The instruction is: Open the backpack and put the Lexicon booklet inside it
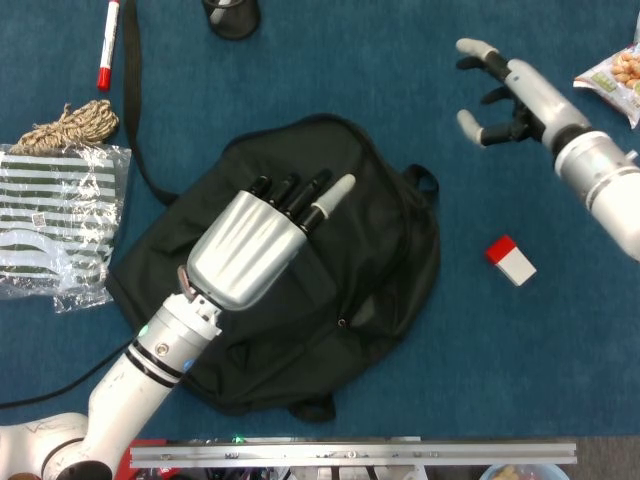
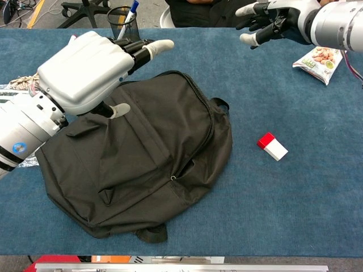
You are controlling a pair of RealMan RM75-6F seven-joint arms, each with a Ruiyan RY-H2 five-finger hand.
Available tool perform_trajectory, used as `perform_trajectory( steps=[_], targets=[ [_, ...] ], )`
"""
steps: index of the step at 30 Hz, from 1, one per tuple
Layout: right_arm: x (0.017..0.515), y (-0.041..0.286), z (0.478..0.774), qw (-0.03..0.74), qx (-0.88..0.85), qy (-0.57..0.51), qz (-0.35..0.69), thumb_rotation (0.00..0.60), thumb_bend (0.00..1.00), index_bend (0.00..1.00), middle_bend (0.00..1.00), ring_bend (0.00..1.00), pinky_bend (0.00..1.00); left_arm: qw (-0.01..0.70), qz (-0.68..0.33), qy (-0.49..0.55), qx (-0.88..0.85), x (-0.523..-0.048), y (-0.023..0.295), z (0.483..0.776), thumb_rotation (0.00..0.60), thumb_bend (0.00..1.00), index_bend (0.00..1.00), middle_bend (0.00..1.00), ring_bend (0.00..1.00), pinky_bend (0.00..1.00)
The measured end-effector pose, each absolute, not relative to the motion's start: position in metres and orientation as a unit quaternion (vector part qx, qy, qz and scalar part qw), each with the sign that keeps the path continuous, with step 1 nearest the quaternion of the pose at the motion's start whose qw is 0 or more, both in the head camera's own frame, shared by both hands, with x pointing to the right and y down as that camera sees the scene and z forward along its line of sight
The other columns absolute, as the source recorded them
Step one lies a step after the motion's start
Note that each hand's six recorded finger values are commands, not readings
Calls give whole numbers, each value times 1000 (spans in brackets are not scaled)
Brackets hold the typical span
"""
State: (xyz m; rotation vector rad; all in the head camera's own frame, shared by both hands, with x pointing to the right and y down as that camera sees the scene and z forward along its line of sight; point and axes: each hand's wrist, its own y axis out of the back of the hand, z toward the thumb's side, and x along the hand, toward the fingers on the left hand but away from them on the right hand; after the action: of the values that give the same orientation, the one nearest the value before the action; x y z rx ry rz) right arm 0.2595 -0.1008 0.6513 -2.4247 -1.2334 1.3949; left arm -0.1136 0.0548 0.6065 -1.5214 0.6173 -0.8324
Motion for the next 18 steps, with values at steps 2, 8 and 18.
perform_trajectory(
  steps=[2, 8, 18],
  targets=[
    [266, -102, 649, 67, -787, -406, 459, 600, 455, 212, 236, 91, 236, 598, -363, 273, -661, -118, 53, 606, 600, 166, 62, 185, 267, 427],
    [294, -100, 639, 181, -755, -413, 476, 600, 456, 301, 309, 165, 305, 566, -384, 303, -663, -148, 39, 606, 600, 165, 133, 211, 268, 427],
    [360, -68, 630, 349, -680, -382, 519, 600, 456, 320, 321, 167, 310, 527, -432, 361, -638, -214, 17, 603, 600, 165, 182, 237, 268, 427]
  ],
)
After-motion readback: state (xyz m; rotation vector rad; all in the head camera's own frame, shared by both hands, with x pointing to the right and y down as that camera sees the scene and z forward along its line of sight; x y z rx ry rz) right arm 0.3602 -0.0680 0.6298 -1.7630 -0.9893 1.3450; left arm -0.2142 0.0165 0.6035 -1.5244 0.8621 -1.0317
